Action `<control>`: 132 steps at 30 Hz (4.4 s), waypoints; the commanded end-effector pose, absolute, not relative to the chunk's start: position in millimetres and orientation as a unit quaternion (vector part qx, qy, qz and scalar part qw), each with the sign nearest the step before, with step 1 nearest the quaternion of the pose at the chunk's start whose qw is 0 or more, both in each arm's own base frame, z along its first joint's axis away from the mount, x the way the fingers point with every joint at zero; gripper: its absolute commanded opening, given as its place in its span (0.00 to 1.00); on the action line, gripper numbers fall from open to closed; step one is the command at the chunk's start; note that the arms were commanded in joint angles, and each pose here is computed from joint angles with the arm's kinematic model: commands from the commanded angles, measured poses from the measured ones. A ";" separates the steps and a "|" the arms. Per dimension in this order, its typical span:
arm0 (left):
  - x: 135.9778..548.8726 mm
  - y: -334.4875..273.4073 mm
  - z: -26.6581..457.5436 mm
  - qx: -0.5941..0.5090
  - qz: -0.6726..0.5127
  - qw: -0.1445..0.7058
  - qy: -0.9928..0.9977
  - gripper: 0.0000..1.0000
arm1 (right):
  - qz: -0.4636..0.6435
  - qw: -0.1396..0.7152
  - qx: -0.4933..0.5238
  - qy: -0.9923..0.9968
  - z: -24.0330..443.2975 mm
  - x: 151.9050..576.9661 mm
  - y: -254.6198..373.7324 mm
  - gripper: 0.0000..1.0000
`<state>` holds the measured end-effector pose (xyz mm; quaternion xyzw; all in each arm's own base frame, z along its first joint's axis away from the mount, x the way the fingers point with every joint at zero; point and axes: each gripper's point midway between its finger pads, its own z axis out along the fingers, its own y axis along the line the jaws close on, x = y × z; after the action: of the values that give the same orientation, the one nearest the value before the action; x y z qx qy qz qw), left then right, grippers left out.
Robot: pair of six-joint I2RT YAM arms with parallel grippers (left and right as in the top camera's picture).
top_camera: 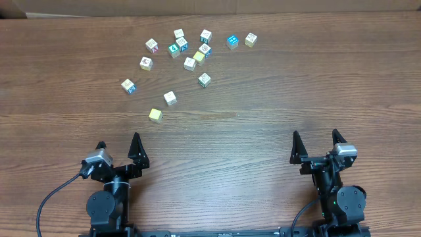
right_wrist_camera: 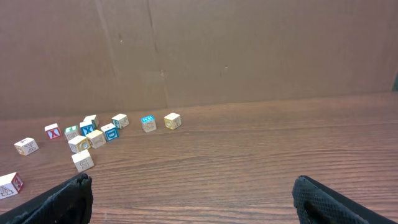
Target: Form a tower
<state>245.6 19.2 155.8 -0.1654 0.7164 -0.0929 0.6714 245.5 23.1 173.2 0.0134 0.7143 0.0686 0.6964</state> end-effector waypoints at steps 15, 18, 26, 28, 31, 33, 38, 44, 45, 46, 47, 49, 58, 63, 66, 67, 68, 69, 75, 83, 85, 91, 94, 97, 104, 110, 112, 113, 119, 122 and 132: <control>245.6 17.6 156.4 -0.165 -0.098 0.673 0.714 1.00 | 0.070 0.698 0.009 0.713 171.7 245.2 24.7 1.00; 245.6 17.6 156.4 -0.165 -0.098 0.673 0.714 0.99 | 0.070 0.698 0.009 0.712 171.8 245.3 24.7 1.00; 245.6 17.6 156.4 -0.165 -0.098 0.673 0.714 1.00 | 0.070 0.698 0.009 0.713 171.7 245.2 24.7 1.00; 245.6 17.5 156.4 -0.164 -0.099 0.673 0.714 1.00 | 0.070 0.698 0.009 0.713 171.7 245.2 24.7 1.00; 245.6 17.6 156.4 -0.165 -0.098 0.673 0.714 1.00 | 0.070 0.698 0.009 0.713 171.7 245.2 24.7 1.00; 245.6 17.5 156.4 -0.164 -0.099 0.673 0.714 1.00 | 0.070 0.698 0.009 0.713 171.7 245.2 24.7 1.00; 245.6 17.5 156.4 -0.164 -0.099 0.673 0.714 1.00 | 0.071 0.698 0.009 0.712 171.8 245.2 24.8 1.00; 245.6 17.5 156.4 -0.164 -0.098 0.673 0.714 0.99 | 0.070 0.698 0.009 0.712 171.8 245.3 24.7 1.00; 245.6 17.5 156.4 -0.164 -0.099 0.673 0.714 1.00 | 0.071 0.698 0.009 0.712 171.8 245.3 24.7 1.00; 245.6 17.5 156.4 -0.164 -0.099 0.673 0.714 1.00 | 0.070 0.698 0.009 0.713 171.7 245.2 24.7 1.00; 245.6 17.5 156.4 -0.164 -0.099 0.673 0.714 1.00 | 0.070 0.698 0.009 0.712 171.8 245.3 24.7 1.00; 245.6 17.6 156.4 -0.165 -0.098 0.673 0.714 0.99 | 0.070 0.698 0.009 0.712 171.8 245.3 24.7 1.00; 245.6 17.5 156.4 -0.164 -0.099 0.673 0.714 1.00 | 0.071 0.698 0.009 0.712 171.8 245.3 24.7 1.00; 245.6 17.5 156.4 -0.164 -0.099 0.673 0.714 1.00 | 0.079 0.698 0.012 0.712 172.3 245.1 26.1 1.00; 245.6 17.5 156.4 -0.164 -0.099 0.673 0.714 1.00 | 0.107 0.694 0.019 0.712 172.3 244.5 31.3 1.00; 245.6 17.5 156.4 -0.164 -0.099 0.673 0.714 0.99 | 0.118 0.690 0.031 0.713 172.0 244.2 31.3 1.00; 245.6 17.6 156.4 -0.165 -0.098 0.673 0.714 1.00 | 0.127 0.686 0.039 0.715 172.3 243.7 31.4 1.00; 245.6 17.5 156.4 -0.164 -0.099 0.673 0.714 0.99 | 0.131 0.683 0.043 0.717 174.2 242.7 31.6 1.00; 245.6 17.5 156.4 -0.164 -0.099 0.673 0.714 1.00 | 0.133 0.683 0.040 0.717 218.4 229.9 31.2 1.00; 245.6 17.5 156.4 -0.164 -0.099 0.673 0.714 1.00 | 0.137 0.646 0.030 0.751 310.3 238.0 37.7 1.00; 245.6 17.5 156.4 -0.164 -0.099 0.673 0.714 1.00 | 0.152 0.626 0.014 0.765 330.9 250.6 47.9 1.00; 245.6 17.5 156.4 -0.164 -0.099 0.673 0.714 1.00 | 0.187 0.541 -0.030 0.819 375.1 304.1 78.2 1.00; 245.6 17.5 156.4 -0.164 -0.099 0.673 0.714 1.00 | 0.203 0.480 -0.049 0.852 383.1 334.0 93.0 1.00; 245.6 17.6 156.4 -0.165 -0.098 0.673 0.714 1.00 | 0.223 0.398 -0.077 0.886 377.3 360.2 112.7 1.00; 245.6 17.5 156.4 -0.164 -0.099 0.673 0.714 1.00 | 0.237 0.294 -0.101 0.920 339.0 410.6 160.8 1.00; 245.6 17.6 156.4 -0.165 -0.098 0.673 0.714 1.00 | 0.288 0.282 -0.162 0.901 313.1 432.5 225.6 1.00; 245.6 17.5 156.4 -0.164 -0.099 0.673 0.714 1.00 | 0.325 0.281 -0.191 0.883 312.8 432.8 253.8 1.00; 245.6 17.5 156.4 -0.164 -0.099 0.673 0.714 0.99 | 0.343 0.279 -0.206 0.873 312.0 431.8 268.7 0.95; 245.6 17.5 156.4 -0.164 -0.099 0.673 0.714 1.00 | 0.276 0.268 -0.223 0.896 262.5 437.4 306.6 0.67; 245.6 17.6 156.4 -0.165 -0.098 0.673 0.714 1.00 | 0.252 0.248 -0.252 0.901 233.5 429.8 329.3 0.71; 245.6 17.5 156.4 -0.164 -0.099 0.673 0.714 1.00 | 0.178 0.205 -0.346 0.898 144.3 400.4 393.8 0.72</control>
<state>245.6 19.2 155.8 -0.1654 0.7164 -0.0929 0.6714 398.4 383.3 156.2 -0.3188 0.9040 0.2141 0.1880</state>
